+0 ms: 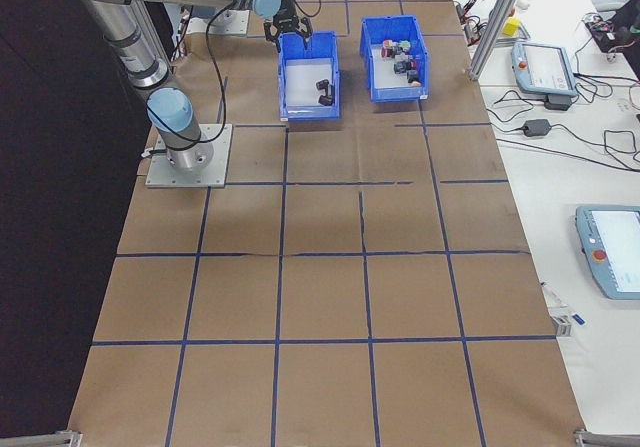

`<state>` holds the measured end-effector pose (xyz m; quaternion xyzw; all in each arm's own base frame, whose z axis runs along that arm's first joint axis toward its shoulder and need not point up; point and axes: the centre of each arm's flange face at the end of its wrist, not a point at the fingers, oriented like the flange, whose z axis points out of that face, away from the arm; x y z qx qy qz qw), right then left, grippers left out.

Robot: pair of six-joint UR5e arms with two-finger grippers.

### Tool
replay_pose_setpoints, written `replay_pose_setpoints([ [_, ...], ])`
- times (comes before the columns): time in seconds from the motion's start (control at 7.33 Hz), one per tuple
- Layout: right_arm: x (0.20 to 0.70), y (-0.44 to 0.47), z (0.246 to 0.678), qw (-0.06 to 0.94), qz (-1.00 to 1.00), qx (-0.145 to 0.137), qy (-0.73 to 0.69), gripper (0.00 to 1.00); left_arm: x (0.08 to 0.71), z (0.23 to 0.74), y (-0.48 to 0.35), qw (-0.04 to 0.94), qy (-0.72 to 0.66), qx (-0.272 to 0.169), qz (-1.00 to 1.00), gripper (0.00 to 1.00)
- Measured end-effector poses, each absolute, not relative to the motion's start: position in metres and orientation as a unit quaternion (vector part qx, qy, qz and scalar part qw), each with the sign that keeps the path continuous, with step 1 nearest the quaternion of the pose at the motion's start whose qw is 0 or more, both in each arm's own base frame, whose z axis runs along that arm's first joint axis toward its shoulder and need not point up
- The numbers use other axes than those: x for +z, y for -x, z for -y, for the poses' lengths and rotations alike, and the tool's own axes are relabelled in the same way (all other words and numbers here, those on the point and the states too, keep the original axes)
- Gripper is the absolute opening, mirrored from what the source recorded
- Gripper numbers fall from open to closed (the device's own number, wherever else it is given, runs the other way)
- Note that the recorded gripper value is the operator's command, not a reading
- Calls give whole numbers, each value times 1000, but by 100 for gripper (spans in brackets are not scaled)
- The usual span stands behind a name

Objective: Place button box in front

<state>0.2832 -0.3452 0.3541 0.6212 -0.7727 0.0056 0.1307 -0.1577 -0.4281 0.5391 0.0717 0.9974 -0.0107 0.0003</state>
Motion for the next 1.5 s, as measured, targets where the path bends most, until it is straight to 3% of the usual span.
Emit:
replay_pose_setpoints([
  [0.41,396,-197,423,134,854,39,-501,100,539,428,158,0,-72,-10,-997,100],
  [0.82,419,-141,461,82,942,74,-317,100,539,427,158,0,-72,-10,-997,100],
  [1.09,431,-125,466,36,983,53,-170,100,537,428,158,0,-70,-9,-998,100],
  [1.5,466,-124,466,8,1000,-16,-4,100,538,427,158,1,-68,-9,-998,100],
])
